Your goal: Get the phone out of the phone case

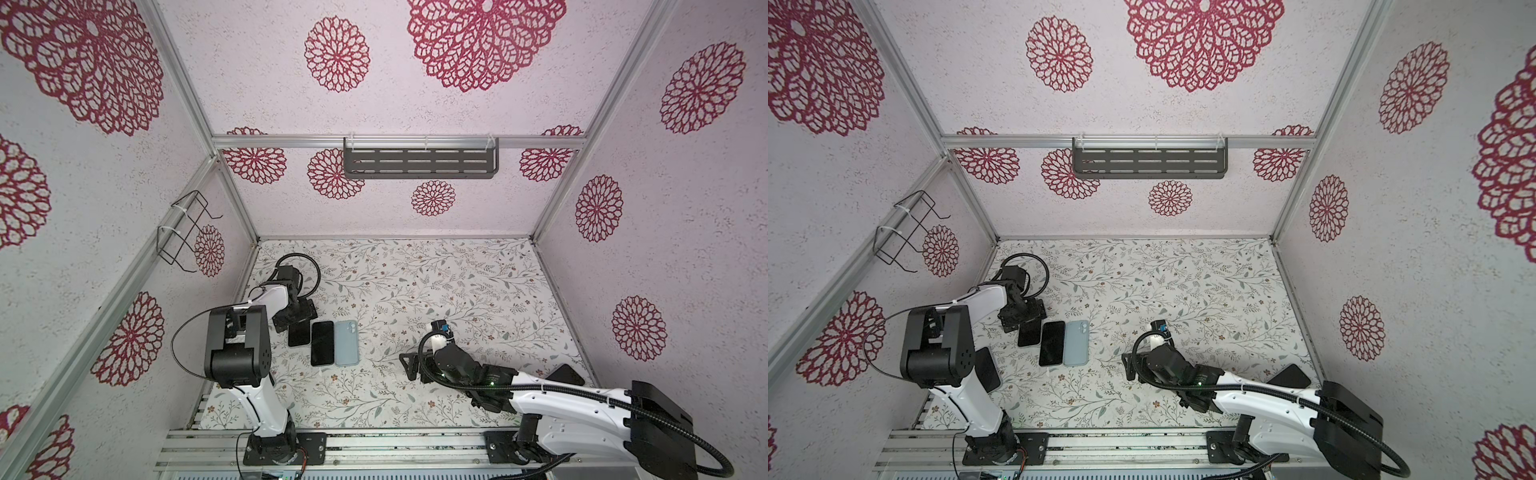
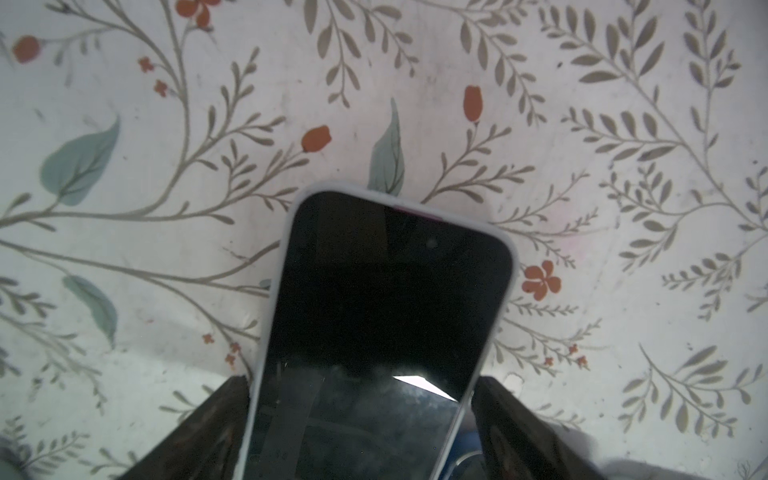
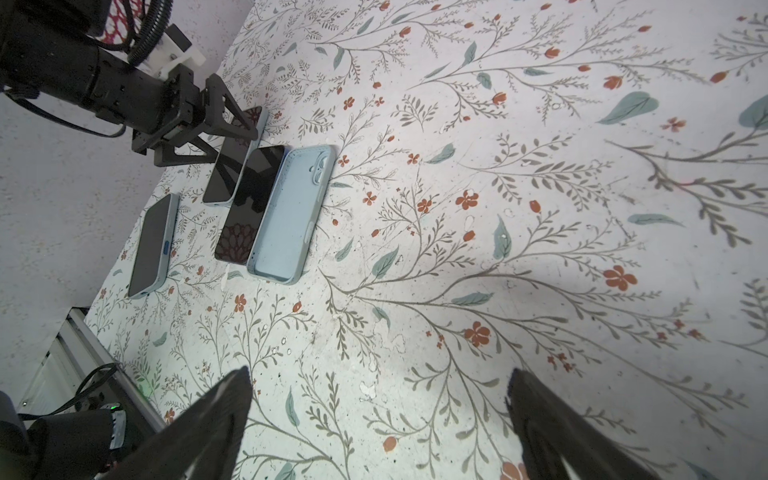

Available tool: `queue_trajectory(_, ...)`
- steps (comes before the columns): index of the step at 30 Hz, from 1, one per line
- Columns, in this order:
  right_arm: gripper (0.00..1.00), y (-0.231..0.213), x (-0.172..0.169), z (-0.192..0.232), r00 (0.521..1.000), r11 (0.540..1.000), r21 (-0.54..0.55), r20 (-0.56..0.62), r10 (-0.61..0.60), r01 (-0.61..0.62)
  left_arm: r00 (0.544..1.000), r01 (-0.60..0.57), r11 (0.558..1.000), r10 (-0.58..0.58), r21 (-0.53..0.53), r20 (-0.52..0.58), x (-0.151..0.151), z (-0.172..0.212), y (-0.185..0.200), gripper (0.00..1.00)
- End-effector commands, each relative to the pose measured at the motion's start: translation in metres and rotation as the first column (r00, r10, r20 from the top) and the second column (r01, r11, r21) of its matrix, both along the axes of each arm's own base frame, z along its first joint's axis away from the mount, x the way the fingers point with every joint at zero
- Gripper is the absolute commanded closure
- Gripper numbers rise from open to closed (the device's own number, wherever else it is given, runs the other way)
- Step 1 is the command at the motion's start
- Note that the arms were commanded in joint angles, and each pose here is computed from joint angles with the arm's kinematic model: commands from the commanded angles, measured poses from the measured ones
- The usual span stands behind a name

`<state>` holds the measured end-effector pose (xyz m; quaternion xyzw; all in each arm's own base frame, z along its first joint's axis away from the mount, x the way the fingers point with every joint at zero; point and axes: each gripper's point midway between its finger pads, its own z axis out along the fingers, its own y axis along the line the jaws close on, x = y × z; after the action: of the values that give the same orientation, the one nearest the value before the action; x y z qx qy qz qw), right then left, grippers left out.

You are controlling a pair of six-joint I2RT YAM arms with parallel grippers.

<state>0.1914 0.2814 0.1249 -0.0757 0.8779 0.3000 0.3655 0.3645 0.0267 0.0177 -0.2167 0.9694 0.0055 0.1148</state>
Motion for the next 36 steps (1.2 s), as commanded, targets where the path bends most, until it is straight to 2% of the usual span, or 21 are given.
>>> queue_trajectory(1,0.01,-0.001,0.002,0.011,1.000,0.999,0.037,0.026,-0.007,0.006,1.000,-0.018,1.000,0.018,-0.016,0.002,-0.003,0.000,0.001,0.13)
queue_trajectory(10,0.01,-0.001,0.001,0.011,1.000,0.999,0.038,0.024,-0.006,0.005,0.997,-0.071,0.997,0.071,-0.018,-0.004,-0.009,-0.001,0.015,0.13)
queue_trajectory(16,0.01,-0.002,0.001,0.011,1.000,0.999,0.040,0.025,-0.008,0.007,0.997,-0.082,0.997,0.082,0.006,-0.014,-0.014,-0.002,0.020,0.06)
queue_trajectory(23,0.01,-0.003,0.001,0.010,1.000,0.999,0.039,0.024,-0.010,0.009,0.996,-0.089,0.996,0.089,0.003,-0.013,-0.015,-0.001,0.019,0.05)
queue_trajectory(28,0.01,-0.002,0.002,0.011,1.000,0.999,0.041,0.028,-0.008,0.007,0.997,-0.081,0.997,0.080,-0.008,-0.021,-0.018,-0.002,0.017,0.12)
queue_trajectory(31,0.01,0.000,0.002,0.012,1.000,0.999,0.039,0.032,-0.001,0.000,0.997,-0.078,0.997,0.078,-0.021,-0.021,-0.020,-0.002,0.014,0.23)
queue_trajectory(36,0.01,0.001,0.002,0.013,0.999,0.999,0.041,0.033,0.003,-0.005,0.996,-0.084,0.996,0.083,-0.034,-0.029,-0.026,-0.005,0.012,0.21)
